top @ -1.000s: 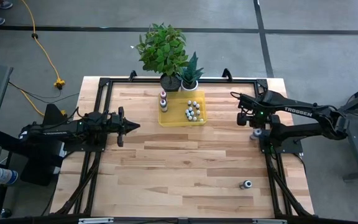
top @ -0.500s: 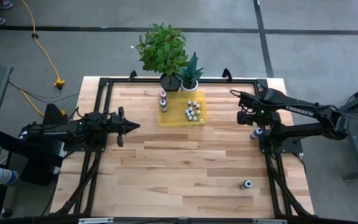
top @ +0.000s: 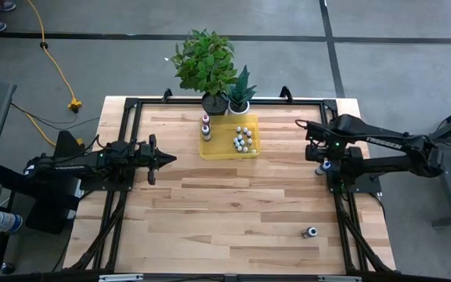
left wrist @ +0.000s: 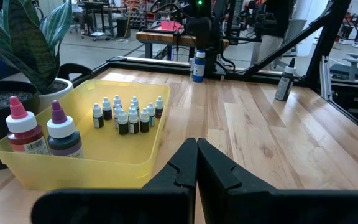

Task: Pick & Place food coloring
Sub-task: Put the large blue food coloring bottle into the yellow bin

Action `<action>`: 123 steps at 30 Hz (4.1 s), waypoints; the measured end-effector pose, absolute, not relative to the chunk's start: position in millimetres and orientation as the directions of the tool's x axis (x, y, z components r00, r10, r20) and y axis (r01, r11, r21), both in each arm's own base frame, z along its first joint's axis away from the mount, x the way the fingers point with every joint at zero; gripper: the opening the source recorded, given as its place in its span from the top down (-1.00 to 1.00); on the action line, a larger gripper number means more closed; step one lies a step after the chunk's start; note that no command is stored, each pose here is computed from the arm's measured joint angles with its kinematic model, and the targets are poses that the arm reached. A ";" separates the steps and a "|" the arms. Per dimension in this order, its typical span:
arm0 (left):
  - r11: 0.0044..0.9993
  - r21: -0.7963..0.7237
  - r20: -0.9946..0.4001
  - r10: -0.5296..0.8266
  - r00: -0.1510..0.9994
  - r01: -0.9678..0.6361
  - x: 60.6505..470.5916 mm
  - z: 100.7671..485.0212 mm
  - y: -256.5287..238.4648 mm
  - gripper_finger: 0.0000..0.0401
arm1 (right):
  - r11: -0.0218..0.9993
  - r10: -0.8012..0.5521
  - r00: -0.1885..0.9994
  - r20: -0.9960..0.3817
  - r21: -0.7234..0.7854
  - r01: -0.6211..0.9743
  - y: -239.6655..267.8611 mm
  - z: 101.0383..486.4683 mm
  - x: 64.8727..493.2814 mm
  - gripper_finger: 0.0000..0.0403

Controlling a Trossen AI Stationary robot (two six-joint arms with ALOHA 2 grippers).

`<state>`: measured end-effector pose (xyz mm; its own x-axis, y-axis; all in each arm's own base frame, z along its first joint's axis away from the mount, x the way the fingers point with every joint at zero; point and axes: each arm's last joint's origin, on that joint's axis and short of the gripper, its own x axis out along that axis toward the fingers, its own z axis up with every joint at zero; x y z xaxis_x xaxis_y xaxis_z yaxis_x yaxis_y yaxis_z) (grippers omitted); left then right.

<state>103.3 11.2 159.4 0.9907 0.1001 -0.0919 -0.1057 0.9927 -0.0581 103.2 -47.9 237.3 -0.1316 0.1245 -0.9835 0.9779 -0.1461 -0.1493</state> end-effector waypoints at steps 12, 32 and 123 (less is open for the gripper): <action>0.993 -0.058 -0.092 0.100 0.991 -0.105 103.3 159.4 11.2 1.00 | -0.196 0.125 -0.138 -0.983 -0.161 0.967 -45.1 229.6 103.1 -0.06; 0.993 -0.058 -0.092 0.100 0.991 -0.106 103.3 159.4 11.2 1.00 | -0.525 -0.032 -0.140 -0.990 -0.103 0.845 -28.6 229.9 111.6 -0.06; 0.993 -0.058 -0.092 0.099 0.991 -0.104 103.3 159.4 11.2 1.00 | -0.625 -0.043 -0.276 -0.960 -0.190 0.757 -35.3 205.4 134.0 0.17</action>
